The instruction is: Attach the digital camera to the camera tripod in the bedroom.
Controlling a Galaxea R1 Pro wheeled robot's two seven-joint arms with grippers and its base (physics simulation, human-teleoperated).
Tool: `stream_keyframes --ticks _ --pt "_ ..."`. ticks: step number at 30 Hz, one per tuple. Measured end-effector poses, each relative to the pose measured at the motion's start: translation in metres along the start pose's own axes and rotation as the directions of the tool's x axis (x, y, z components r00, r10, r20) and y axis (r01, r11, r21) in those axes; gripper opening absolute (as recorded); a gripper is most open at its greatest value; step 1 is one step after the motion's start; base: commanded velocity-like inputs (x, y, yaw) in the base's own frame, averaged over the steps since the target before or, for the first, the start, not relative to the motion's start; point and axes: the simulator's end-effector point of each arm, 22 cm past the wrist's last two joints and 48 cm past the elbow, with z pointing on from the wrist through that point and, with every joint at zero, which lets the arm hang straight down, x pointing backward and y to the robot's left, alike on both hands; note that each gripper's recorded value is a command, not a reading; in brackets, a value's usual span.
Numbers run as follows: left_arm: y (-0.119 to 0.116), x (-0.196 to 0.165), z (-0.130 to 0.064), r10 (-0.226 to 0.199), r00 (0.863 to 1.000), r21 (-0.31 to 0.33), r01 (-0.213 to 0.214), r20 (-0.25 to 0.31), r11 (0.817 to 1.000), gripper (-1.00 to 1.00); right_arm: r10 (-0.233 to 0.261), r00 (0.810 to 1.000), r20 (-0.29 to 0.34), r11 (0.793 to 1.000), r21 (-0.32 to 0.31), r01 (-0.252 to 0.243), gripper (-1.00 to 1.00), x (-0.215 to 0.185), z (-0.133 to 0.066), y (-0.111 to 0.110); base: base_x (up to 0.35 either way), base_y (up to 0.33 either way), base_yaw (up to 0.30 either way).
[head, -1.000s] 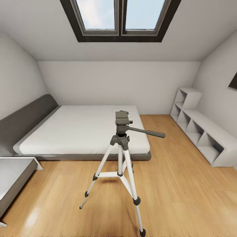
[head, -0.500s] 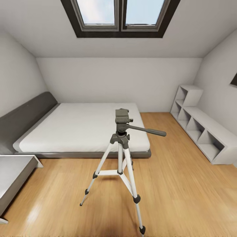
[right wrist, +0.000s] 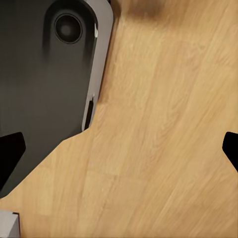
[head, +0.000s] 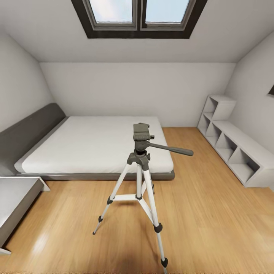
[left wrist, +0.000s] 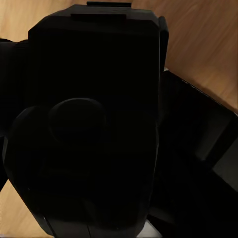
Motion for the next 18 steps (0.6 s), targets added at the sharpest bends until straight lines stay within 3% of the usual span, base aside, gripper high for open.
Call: stream_keyframes --ticks 18 --pt "0.004 0.012 0.003 0.001 1.0 -0.01 -0.001 -0.031 1.0 -1.0 0.003 1.0 -0.028 1.0 -0.004 -0.003 1.0 0.011 0.002 0.001 0.0 0.0 0.0"
